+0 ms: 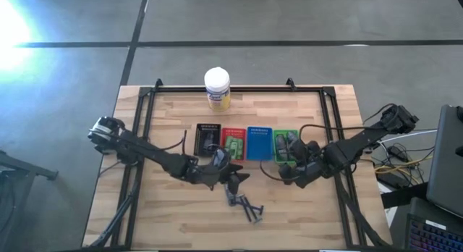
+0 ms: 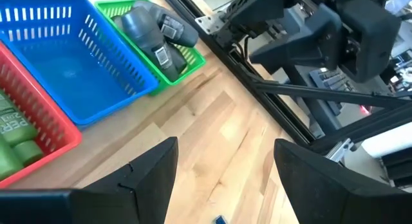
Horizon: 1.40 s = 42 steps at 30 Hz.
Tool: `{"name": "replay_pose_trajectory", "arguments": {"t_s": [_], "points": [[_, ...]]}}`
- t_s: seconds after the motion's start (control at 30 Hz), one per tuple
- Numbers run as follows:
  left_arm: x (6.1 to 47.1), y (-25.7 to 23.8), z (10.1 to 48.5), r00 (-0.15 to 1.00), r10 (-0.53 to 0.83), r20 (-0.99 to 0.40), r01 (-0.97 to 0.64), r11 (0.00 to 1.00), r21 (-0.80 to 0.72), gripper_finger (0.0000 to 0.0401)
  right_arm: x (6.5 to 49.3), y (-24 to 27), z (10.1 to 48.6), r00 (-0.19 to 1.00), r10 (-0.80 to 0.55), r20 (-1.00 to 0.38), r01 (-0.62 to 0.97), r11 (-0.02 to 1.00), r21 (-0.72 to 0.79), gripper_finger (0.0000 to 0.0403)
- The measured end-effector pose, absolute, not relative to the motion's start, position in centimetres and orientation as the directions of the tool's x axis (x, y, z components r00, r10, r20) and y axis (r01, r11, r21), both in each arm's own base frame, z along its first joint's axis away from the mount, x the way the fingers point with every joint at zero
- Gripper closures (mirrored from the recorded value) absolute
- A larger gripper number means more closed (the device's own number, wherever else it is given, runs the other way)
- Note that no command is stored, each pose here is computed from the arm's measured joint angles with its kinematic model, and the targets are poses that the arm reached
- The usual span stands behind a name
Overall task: Pick & Place Travel size toiletries
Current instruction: Put the blue shave cream into the black basket
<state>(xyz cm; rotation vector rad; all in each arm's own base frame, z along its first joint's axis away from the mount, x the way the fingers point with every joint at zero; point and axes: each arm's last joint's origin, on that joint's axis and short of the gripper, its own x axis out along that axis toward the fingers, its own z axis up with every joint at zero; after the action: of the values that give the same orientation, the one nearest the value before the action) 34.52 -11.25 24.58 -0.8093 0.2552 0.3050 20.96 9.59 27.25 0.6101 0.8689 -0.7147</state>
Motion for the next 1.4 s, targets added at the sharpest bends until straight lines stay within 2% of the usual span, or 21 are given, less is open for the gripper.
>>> {"name": "replay_pose_trajectory", "arguments": {"t_s": [0.3,0.47,0.6,0.7,0.87,1.07,1.27,1.4], "points": [[34.5,-11.5,24.5,0.929,0.138,-0.344,-0.343,0.672,-0.656,0.014,21.1,9.9,27.2,0.448,-0.235,-0.863,0.749,0.625,0.219,0.0039],[34.3,-12.4,24.4,0.929,-0.008,-0.371,-0.22,0.792,-0.569,0.014,21.2,10.5,27.3,0.459,-0.154,-0.875,0.716,0.647,0.262,0.0039],[34.1,-12.7,24.3,0.922,-0.04,-0.386,-0.13,0.906,-0.403,0.014,20.9,11.1,27.3,0.462,-0.138,-0.876,0.707,0.654,0.27,0.0039],[34.1,-12.4,24.0,0.903,-0.066,-0.425,-0.092,0.935,-0.341,0.014,20.6,11.7,27.3,0.466,-0.126,-0.876,0.708,0.646,0.284,0.0039],[33.7,-12.0,22.9,0.823,-0.146,-0.549,-0.031,0.953,-0.301,0.014,20.2,12.6,27.1,0.467,-0.113,-0.877,0.723,0.62,0.305,0.0039],[32.3,-12.5,21.3,0.653,-0.261,-0.711,0.201,0.965,-0.17,0.015,19.9,12.9,27.0,0.464,-0.108,-0.879,0.728,0.611,0.31,0.0039],[32.2,-12.6,21.4,0.641,-0.28,-0.715,0.448,0.892,0.053,0.0166,19.9,12.9,27.0,0.464,-0.109,-0.879,0.729,0.61,0.31,0.0039],[32.6,-12.0,21.9,0.653,-0.252,-0.714,0.504,0.849,0.161,0.0167,19.9,12.9,27.0,0.463,-0.11,-0.879,0.731,0.608,0.309,0.0039]]}}
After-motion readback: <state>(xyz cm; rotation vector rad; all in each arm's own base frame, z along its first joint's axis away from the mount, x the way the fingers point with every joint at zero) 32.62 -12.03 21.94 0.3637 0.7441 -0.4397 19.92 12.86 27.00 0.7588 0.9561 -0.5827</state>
